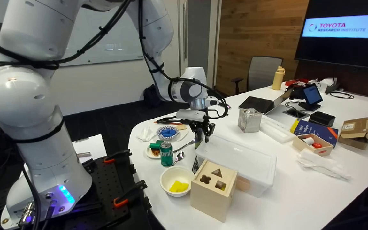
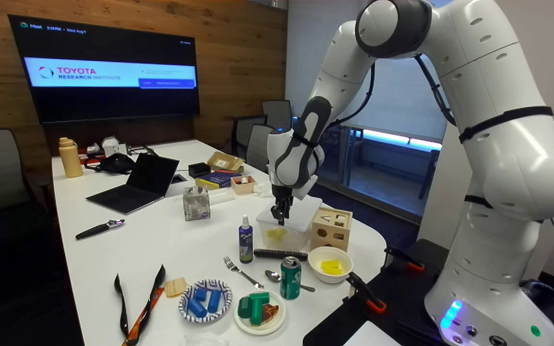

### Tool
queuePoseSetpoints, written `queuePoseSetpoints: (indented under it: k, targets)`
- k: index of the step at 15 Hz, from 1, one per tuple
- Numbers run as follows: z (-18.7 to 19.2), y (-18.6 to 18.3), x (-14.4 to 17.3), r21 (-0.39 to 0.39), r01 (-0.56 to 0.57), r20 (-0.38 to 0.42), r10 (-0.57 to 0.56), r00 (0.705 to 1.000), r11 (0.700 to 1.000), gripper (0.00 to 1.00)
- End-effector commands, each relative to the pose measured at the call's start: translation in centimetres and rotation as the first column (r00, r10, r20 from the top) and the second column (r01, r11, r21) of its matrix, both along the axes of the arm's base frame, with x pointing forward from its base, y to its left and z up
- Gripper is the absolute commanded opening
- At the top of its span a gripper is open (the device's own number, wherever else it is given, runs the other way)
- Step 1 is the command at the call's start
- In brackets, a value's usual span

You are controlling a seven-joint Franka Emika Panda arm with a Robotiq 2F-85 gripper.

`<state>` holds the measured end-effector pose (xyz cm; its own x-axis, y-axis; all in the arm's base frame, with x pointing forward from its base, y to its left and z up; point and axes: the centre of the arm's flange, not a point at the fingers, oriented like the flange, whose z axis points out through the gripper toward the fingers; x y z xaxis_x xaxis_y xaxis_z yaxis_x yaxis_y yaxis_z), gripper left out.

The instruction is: Take the lid off of the plastic container

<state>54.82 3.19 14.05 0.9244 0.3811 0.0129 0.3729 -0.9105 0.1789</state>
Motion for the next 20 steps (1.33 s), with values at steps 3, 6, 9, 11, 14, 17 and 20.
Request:
queuePoseSetpoints:
  k: [3, 6, 9, 11, 14, 17, 20]
  targets:
    - [1.4, -1.2, 1.9, 0.032, 0.018, -0.037, -0.016, 0.999, 0.999, 0.18]
    - [0.9, -1.4, 1.8, 0.045, 0.03, -0.047, -0.028, 0.999, 0.999, 0.76]
    - [-0.2, -1.4, 1.6, 0.053, 0.035, -0.057, -0.032, 0.998, 0.998, 0.98]
    - [-1.2, -1.3, 1.4, 0.049, 0.036, -0.07, -0.032, 0.997, 0.998, 1.0]
    - [-2.9, -0.9, 1.0, 0.026, 0.031, -0.076, -0.029, 0.997, 0.999, 1.0]
    - [-4.5, -0.1, 0.5, -0.038, -0.01, -0.04, 0.009, 0.999, 0.999, 1.0]
    - [-5.0, 1.3, 0.0, -0.115, -0.066, 0.018, 0.068, 0.998, 0.991, 1.0]
